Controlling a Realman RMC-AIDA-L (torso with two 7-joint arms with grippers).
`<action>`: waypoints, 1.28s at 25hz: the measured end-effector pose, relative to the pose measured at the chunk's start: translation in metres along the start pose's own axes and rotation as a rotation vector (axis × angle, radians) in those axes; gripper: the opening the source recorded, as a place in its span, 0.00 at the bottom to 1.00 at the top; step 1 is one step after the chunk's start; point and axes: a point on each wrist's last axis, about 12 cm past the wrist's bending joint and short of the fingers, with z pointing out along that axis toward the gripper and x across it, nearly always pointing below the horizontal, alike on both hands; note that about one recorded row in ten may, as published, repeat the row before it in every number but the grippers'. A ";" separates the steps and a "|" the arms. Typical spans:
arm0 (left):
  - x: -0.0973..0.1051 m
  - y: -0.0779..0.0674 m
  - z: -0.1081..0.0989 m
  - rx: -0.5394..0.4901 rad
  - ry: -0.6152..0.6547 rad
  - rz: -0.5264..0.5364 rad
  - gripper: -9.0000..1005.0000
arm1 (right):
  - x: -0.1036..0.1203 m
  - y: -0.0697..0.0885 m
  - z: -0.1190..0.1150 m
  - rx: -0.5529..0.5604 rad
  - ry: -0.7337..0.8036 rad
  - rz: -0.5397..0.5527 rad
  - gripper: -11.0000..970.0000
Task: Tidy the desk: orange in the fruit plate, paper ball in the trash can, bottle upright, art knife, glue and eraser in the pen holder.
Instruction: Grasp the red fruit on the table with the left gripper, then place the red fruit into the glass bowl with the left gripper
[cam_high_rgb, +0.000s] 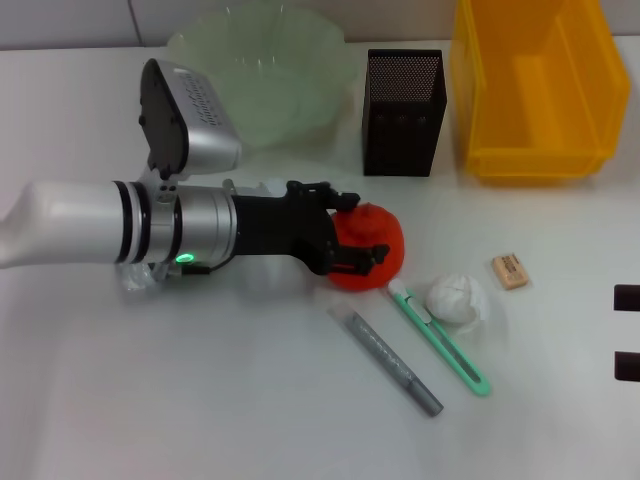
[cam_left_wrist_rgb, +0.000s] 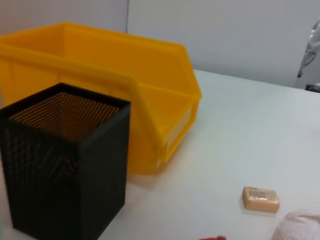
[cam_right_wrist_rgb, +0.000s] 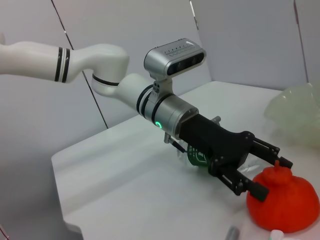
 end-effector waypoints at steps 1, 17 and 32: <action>0.000 0.000 0.000 0.000 0.000 0.000 0.75 | 0.000 0.000 0.000 0.000 0.000 0.000 0.82; 0.000 -0.004 0.001 0.004 -0.022 -0.009 0.53 | 0.001 -0.007 0.005 0.030 -0.005 0.003 0.82; -0.021 -0.004 -0.028 0.031 -0.162 -0.073 0.17 | -0.008 -0.013 0.012 0.008 -0.010 -0.021 0.82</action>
